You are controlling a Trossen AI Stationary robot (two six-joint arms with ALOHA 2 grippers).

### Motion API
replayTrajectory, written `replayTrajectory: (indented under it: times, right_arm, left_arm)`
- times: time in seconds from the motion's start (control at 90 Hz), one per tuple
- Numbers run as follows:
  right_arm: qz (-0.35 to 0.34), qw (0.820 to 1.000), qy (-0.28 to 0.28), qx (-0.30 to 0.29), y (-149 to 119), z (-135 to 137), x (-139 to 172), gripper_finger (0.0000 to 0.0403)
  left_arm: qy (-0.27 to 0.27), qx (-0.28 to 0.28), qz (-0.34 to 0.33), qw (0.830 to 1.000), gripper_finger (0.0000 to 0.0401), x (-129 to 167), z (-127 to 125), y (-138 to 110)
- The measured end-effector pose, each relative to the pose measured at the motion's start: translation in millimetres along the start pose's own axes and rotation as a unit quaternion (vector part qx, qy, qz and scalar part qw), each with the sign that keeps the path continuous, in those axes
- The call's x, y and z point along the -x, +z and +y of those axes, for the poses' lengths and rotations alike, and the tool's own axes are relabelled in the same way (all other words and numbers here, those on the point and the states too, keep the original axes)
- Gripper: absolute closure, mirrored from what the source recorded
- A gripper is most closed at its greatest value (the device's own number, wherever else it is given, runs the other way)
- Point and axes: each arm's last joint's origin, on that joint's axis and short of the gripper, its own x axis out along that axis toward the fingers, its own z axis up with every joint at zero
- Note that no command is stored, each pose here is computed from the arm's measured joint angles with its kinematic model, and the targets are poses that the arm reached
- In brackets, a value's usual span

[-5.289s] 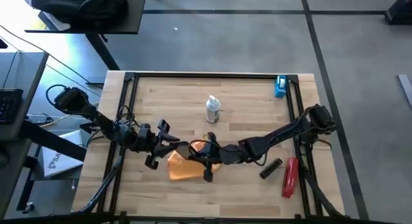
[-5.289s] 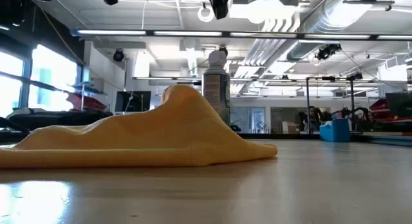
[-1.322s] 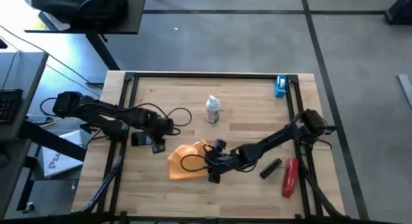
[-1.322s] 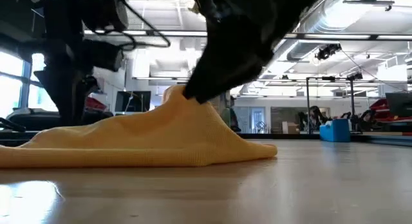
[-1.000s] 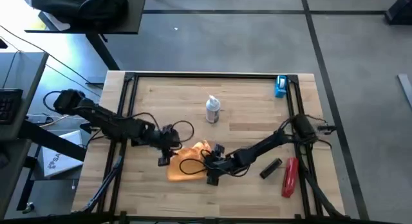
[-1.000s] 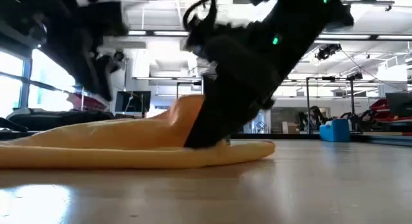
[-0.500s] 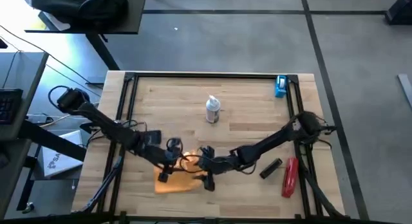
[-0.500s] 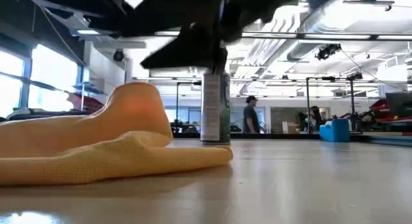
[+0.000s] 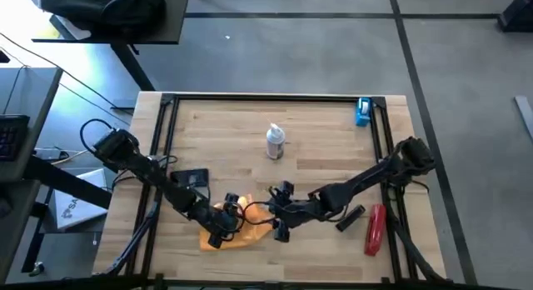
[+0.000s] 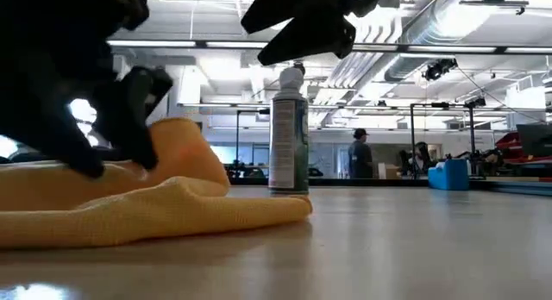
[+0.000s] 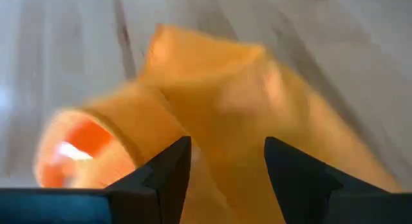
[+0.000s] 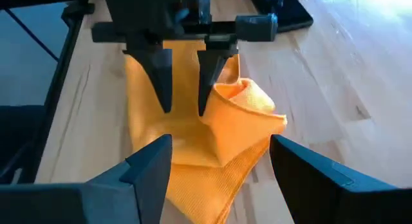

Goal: Apply microfiber cloth
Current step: Move the yellow microfiber cloth below the white spray bottle

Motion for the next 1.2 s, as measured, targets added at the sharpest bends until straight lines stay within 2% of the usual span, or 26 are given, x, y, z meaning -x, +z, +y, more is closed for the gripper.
replayTrajectory:
  times: [0.111,0.256,0.344,0.444,0.5,0.567,0.656,0.767,0.9,1.022,1.089,1.2]
  right_arm:
    - [0.001,1.0,-0.009,-0.026,1.6,-2.1,4.7,0.0174]
    - [-0.039,0.999,-0.027,-0.023,16.3,-3.0,33.3,0.0174]
    - [-0.05,0.997,-0.049,-0.01,20.4,-4.3,51.7,0.0174]
    - [-0.078,0.995,-0.066,-0.015,28.5,-6.5,75.1,0.0174]
    - [-0.092,0.993,-0.067,-0.018,31.8,-6.4,86.0,0.0174]
    - [-0.102,0.992,-0.064,-0.02,34.1,-5.6,95.7,0.0174]
    - [-0.118,0.991,-0.06,-0.018,36.3,-3.1,109.4,0.0174]
    - [-0.127,0.99,-0.059,0.006,35.5,1.8,118.9,0.0174]
    - [-0.121,0.989,-0.083,0.035,30.7,3.9,121.2,0.0174]
    - [-0.092,0.989,-0.106,0.037,23.7,-0.2,117.1,0.0174]
    - [-0.074,0.99,-0.117,0.029,20.1,-4.1,116.0,0.0174]
    - [-0.041,0.986,-0.16,0.031,10.4,-11.3,116.8,0.0174]
  left_arm:
    - [0.031,0.022,0.023,0.999,0.0224,-10.1,-2.1,-9.4]
    - [0.077,0.025,0.027,0.996,0.0238,-24.7,-5.2,-17.2]
    - [0.109,0.027,0.016,0.994,0.0282,-32.1,-2.9,-19.2]
    - [0.15,0.015,-0.002,0.989,0.0364,-37.1,4.8,-17.5]
    - [0.177,0.006,-0.016,0.984,0.0388,-37.8,10.0,-14.7]
    - [0.223,-0.015,-0.031,0.974,0.0388,-35.5,18.1,-9.5]
    - [0.278,-0.036,-0.082,0.956,0.0394,-24.6,29.9,11.3]
    - [0.314,-0.06,-0.149,0.936,0.0398,-6.4,44.9,37.9]
    - [0.369,-0.076,-0.24,0.895,0.04,22.4,64.5,67.4]
    - [0.411,-0.112,-0.279,0.86,0.0401,35.7,79.6,78.9]
    - [0.412,-0.146,-0.288,0.852,0.0401,37.0,83.9,80.9]
    - [0.391,-0.185,-0.295,0.852,0.0401,31.6,88.9,80.0]
